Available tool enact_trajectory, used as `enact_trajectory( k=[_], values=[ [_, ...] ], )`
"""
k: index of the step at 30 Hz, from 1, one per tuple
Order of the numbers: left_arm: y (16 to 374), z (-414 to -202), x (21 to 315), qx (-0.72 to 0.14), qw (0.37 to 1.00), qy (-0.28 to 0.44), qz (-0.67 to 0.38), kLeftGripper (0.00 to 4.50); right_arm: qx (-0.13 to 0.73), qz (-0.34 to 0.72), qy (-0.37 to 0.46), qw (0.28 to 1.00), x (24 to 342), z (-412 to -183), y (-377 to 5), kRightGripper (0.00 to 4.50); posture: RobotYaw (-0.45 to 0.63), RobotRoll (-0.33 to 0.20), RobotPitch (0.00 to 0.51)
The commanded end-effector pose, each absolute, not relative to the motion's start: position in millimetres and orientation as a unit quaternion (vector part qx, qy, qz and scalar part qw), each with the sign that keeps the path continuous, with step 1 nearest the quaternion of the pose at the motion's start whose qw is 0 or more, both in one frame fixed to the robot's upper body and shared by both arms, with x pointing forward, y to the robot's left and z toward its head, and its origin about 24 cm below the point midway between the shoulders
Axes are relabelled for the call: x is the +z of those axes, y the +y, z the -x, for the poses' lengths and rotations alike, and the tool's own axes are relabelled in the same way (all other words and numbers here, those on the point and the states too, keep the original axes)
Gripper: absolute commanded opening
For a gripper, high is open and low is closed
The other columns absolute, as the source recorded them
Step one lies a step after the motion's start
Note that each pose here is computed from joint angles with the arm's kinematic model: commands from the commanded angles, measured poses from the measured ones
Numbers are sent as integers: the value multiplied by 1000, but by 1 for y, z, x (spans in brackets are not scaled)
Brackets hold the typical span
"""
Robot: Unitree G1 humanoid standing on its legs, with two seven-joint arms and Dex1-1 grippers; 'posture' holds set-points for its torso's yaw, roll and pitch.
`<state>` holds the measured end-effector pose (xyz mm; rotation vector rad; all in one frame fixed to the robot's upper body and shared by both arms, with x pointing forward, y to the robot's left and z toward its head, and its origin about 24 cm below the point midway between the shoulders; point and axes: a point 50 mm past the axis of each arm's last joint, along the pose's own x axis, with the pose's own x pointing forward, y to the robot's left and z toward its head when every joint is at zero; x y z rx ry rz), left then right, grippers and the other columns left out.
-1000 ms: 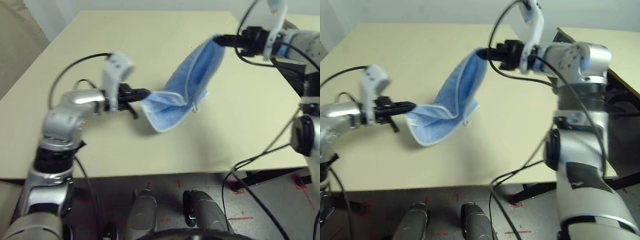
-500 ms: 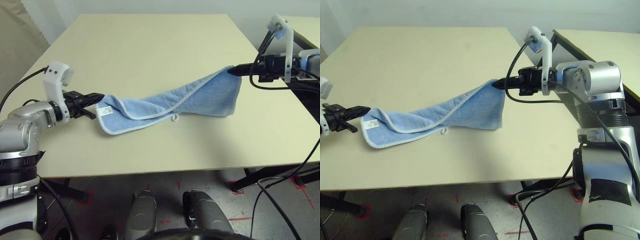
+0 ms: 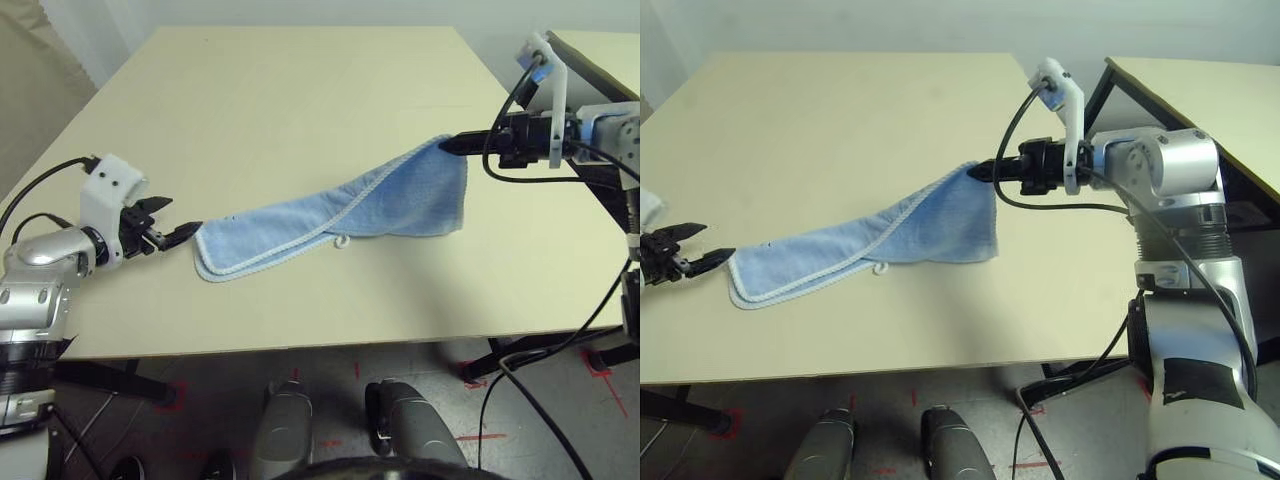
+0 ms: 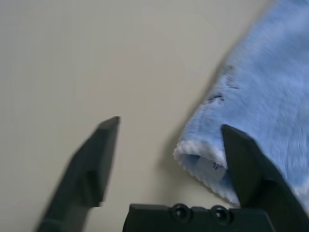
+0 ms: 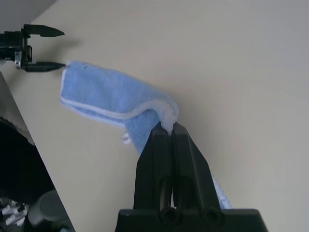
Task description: Fold the towel and set it aside.
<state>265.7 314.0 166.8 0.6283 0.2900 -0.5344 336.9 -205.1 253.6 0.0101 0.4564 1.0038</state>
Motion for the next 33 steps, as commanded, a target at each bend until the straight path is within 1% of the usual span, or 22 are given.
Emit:
enact_trajectory(
  k=[1,5,8,12,17,21,26,29,30,33],
  values=[
    [288,-258,177,-361,849,108,-370,4471,482,-9,214,850,254,-333,-205,0,86,0,122],
    [271,-241,184,-456,788,109,-400,4471,483,-9,216,849,251,-333,-204,0,87,0,121],
    [270,-235,183,-478,761,119,-422,4471,487,-9,215,846,250,-332,-202,0,88,0,119],
    [263,-234,174,-485,752,118,-429,4471,492,-11,213,844,249,-333,-199,0,82,0,121],
    [265,-238,161,-463,733,131,-480,4471,492,-12,210,845,250,-333,-198,0,84,0,124],
    [274,-238,152,-443,731,162,-493,4471,493,-12,210,844,250,-332,-198,0,86,0,125],
    [280,-237,144,-440,736,192,-478,4471,493,-11,209,844,250,-333,-198,0,89,0,124],
    [286,-235,133,-438,732,223,-472,4471,495,-11,207,844,250,-333,-197,0,86,0,124],
    [288,-235,130,-436,732,233,-468,4295,495,-10,206,844,250,-333,-197,0,86,0,124],
    [291,-237,126,-428,738,251,-457,3534,494,-9,205,845,251,-332,-198,0,86,0,124]
  ],
)
